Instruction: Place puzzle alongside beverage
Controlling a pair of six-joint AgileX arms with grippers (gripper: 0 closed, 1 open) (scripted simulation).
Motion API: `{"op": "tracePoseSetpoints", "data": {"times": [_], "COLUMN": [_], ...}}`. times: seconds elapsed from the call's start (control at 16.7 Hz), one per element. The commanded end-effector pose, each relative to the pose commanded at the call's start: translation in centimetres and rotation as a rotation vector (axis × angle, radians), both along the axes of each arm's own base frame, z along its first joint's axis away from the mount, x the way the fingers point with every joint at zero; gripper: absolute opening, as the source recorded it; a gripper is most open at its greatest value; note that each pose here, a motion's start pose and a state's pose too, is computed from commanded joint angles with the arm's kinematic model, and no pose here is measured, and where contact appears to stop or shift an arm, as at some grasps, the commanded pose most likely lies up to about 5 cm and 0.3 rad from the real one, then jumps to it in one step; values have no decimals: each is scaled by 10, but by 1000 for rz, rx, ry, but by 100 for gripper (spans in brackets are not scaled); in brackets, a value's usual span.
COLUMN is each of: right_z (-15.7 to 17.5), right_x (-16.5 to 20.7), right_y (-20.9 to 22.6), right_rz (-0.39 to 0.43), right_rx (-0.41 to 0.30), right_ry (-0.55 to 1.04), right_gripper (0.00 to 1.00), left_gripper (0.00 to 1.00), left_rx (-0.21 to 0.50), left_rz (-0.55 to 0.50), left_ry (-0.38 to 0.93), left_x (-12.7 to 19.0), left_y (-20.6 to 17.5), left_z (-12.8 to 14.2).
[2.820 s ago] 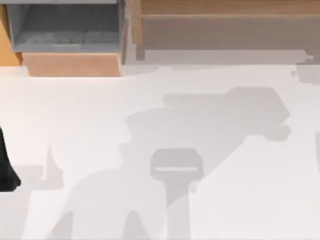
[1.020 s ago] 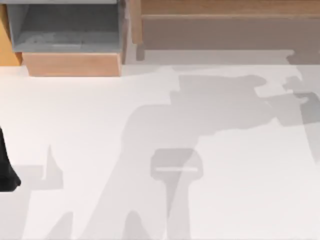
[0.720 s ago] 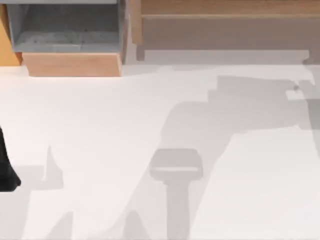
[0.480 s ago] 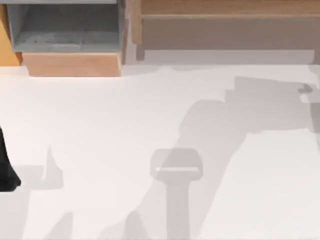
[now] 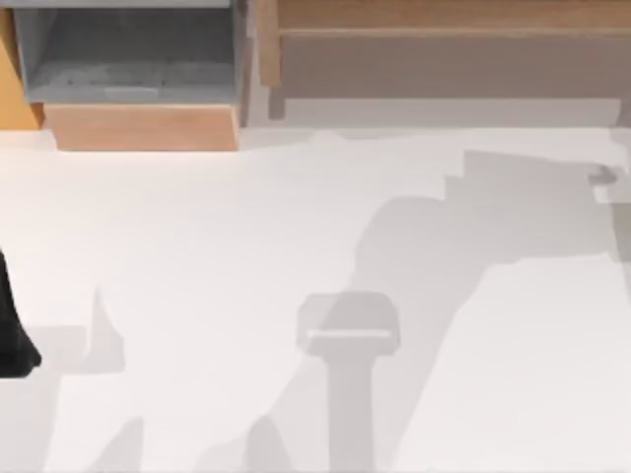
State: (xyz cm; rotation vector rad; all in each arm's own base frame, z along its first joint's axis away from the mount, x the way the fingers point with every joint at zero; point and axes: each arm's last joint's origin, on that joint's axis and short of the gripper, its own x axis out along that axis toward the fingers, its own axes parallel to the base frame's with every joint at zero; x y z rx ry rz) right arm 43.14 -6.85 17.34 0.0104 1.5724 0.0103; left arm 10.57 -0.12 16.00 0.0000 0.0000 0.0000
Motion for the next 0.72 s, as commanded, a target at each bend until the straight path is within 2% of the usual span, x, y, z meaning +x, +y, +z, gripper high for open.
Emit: {"op": "tracePoseSetpoints", "data": {"times": [0.42, 0.72], "right_z": [0, 0], "right_x": [0, 0], "right_y": [0, 0], "right_rz": [0, 0], "right_rx": [0, 0], "right_ry": [0, 0], "right_gripper": [98, 100], "left_gripper": [100, 100], "left_rx": [0, 0], "left_rz": [0, 0], "left_ry": [0, 0], "left_x": [0, 0], "left_y": [0, 0], "left_z": [0, 0]}}
